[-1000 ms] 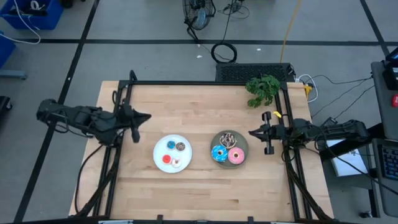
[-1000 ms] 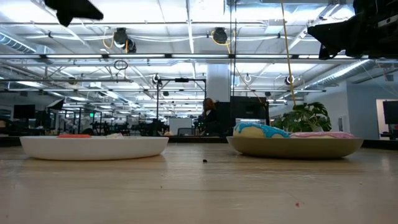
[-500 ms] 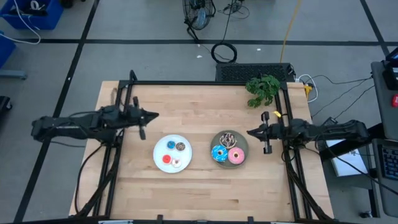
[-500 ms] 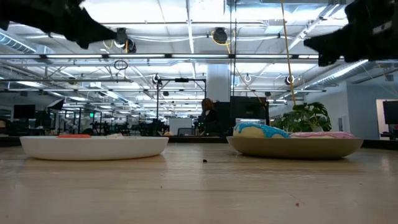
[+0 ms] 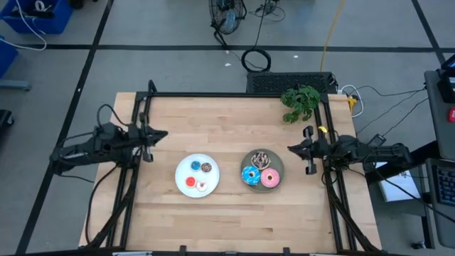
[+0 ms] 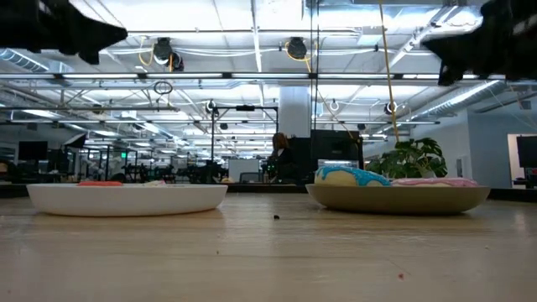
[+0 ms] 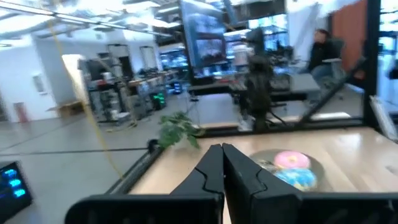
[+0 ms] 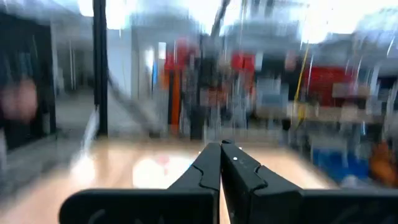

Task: Pick & Place donuts
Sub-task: Return to Home Position

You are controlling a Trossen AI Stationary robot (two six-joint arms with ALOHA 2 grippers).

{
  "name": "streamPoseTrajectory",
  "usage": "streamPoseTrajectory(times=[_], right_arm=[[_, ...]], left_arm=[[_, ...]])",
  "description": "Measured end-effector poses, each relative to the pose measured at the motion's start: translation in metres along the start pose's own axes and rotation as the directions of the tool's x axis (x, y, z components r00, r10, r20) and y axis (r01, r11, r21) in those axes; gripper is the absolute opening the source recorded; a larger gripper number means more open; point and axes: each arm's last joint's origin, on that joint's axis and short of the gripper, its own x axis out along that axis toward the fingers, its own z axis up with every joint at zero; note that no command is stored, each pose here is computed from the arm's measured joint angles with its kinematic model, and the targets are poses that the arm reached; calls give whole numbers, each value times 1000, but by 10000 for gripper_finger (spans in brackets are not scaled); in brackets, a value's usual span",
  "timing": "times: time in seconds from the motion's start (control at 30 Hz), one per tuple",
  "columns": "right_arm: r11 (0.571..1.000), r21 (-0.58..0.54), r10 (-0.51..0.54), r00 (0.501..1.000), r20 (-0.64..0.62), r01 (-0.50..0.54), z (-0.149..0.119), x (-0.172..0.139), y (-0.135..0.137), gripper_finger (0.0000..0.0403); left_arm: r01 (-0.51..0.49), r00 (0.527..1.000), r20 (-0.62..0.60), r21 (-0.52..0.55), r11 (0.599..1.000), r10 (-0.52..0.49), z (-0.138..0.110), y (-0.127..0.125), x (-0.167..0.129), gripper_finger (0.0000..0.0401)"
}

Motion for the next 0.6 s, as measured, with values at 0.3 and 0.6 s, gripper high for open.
streamPoseTrajectory(times=[0.3, 0.6], right_arm=[[998, 44, -53, 997, 55, 51, 4, 1, -2, 0], [996, 37, -85, 996, -10, 85, -2, 1, -2, 0]], left_arm=[[40, 996, -81, -57, 998, -44, -69, -12, 12, 3], [69, 992, -99, -55, 996, -74, -71, -13, 11, 2]])
